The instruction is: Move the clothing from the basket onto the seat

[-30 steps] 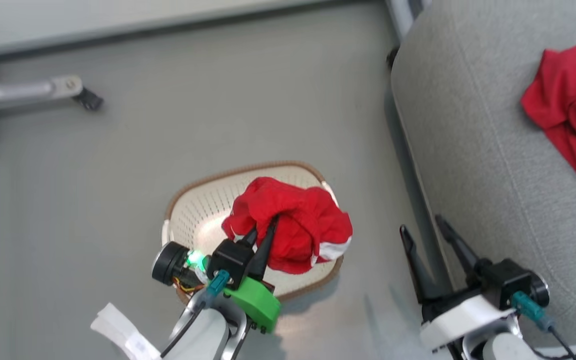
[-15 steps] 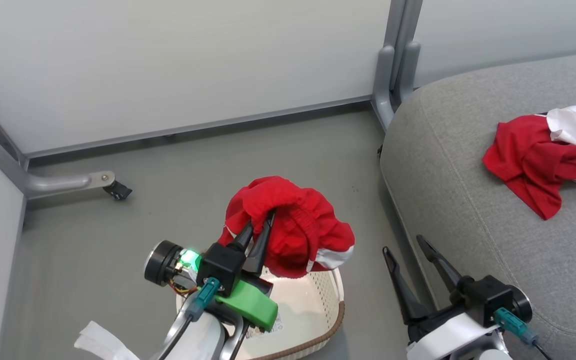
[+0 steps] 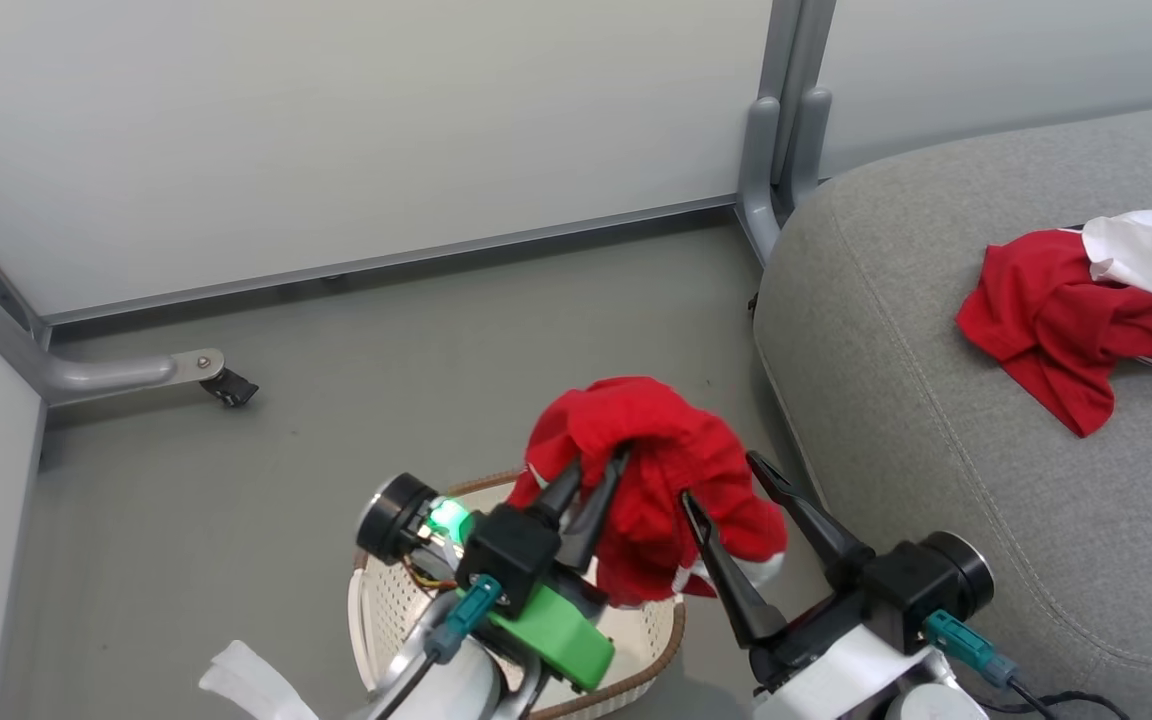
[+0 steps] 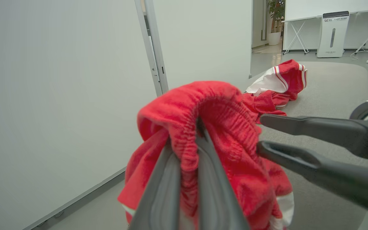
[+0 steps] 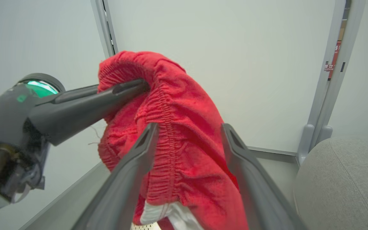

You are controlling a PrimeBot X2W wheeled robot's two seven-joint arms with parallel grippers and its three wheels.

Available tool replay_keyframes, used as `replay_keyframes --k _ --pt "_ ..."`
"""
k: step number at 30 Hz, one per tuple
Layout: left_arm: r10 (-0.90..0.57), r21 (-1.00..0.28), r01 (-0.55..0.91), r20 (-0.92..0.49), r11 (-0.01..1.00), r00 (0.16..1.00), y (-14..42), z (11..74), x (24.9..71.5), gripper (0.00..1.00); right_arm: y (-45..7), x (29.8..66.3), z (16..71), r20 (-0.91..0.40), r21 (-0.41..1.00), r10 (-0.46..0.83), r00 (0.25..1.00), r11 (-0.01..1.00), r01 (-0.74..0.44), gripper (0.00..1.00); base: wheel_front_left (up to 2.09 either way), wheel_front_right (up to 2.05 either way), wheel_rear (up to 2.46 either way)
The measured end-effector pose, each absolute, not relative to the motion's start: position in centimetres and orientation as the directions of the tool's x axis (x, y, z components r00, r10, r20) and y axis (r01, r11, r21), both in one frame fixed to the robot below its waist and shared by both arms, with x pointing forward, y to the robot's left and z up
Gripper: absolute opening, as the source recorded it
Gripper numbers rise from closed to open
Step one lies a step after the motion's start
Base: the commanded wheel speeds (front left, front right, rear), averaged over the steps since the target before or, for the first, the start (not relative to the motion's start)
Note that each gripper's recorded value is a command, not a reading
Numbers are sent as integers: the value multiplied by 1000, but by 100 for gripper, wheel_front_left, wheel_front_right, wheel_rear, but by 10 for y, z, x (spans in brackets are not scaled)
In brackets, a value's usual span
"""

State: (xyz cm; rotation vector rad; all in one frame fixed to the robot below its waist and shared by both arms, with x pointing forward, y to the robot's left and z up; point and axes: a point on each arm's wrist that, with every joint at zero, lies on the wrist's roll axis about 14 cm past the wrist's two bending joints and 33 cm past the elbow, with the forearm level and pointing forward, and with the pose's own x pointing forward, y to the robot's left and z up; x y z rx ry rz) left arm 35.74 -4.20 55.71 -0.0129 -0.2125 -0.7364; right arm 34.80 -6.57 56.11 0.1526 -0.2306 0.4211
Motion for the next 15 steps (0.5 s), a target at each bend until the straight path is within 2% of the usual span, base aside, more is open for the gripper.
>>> replay_keyframes --k 9,15 --pt "-768 25 791 258 612 586 -82 578 326 0 -61 346 549 210 52 427 880 894 -446 100 0 0 0" --pt "-795 -8 830 281 558 537 -95 586 314 0 -63 344 530 152 47 428 891 897 -439 100 0 0 0"
